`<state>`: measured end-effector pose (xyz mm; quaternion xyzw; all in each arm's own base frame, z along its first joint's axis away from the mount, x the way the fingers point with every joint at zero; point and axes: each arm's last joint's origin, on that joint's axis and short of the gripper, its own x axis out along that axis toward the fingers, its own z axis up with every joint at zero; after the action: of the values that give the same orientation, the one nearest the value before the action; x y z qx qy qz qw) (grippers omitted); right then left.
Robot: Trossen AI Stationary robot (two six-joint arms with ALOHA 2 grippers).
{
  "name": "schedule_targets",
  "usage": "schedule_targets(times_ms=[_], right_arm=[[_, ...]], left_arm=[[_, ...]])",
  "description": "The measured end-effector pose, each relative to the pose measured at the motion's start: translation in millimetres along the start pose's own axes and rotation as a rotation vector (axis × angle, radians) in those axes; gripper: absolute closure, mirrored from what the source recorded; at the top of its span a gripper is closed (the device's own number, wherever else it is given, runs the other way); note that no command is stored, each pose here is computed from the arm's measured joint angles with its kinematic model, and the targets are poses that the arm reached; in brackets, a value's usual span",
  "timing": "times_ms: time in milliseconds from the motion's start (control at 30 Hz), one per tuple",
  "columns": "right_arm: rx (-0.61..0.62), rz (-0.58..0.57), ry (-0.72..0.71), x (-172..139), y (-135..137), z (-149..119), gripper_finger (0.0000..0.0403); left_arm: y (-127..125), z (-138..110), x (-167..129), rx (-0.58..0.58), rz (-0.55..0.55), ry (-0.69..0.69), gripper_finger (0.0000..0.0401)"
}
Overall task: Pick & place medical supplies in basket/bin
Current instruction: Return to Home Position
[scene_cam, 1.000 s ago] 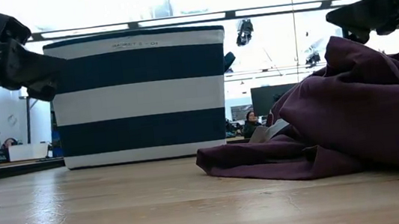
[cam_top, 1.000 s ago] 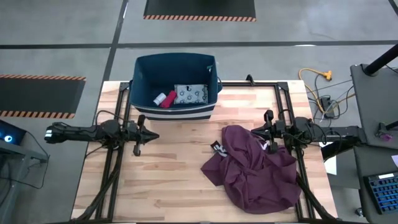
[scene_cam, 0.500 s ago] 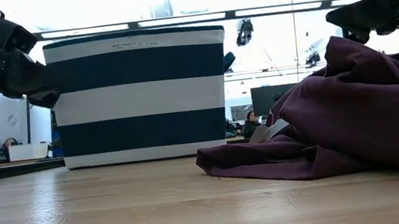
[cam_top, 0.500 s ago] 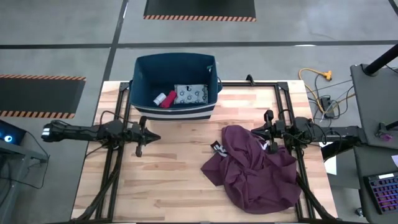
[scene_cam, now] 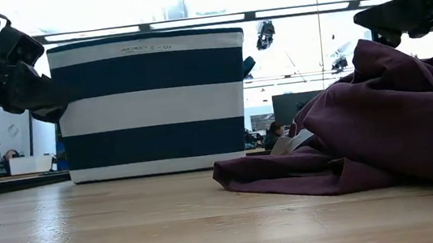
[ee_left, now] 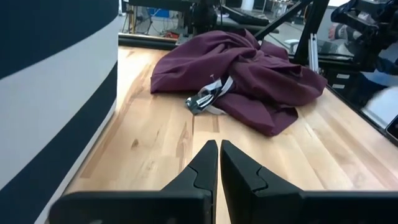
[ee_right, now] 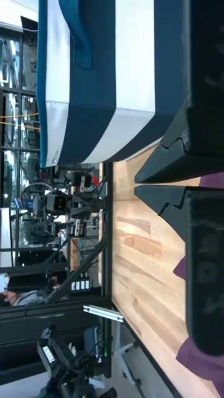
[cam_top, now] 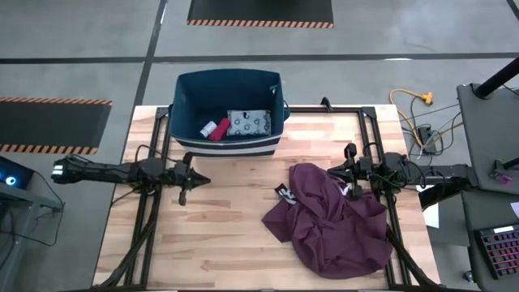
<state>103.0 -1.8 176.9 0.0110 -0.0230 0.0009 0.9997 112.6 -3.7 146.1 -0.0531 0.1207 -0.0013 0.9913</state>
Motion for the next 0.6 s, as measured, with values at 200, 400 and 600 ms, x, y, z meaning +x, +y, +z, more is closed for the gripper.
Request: schedule_targets(times_ms=[200,400,600], right_arm=[[0.002,0.0,0.0,0.0,0.0,0.0,0.0394],[0.002,0.0,0.0,0.0,0.0,0.0,0.0394],[0.001,0.0,0.0,0.0,0.0,0.0,0.0394]], left_arm=[[0.1,-1.4,1.1,0.0,0.002,0.017,0.04],[0.2,-2.3,1.8,0.001,0.003,0.028,0.04],[0.2,-2.3,1.8,0.001,0.003,0.028,0.04]])
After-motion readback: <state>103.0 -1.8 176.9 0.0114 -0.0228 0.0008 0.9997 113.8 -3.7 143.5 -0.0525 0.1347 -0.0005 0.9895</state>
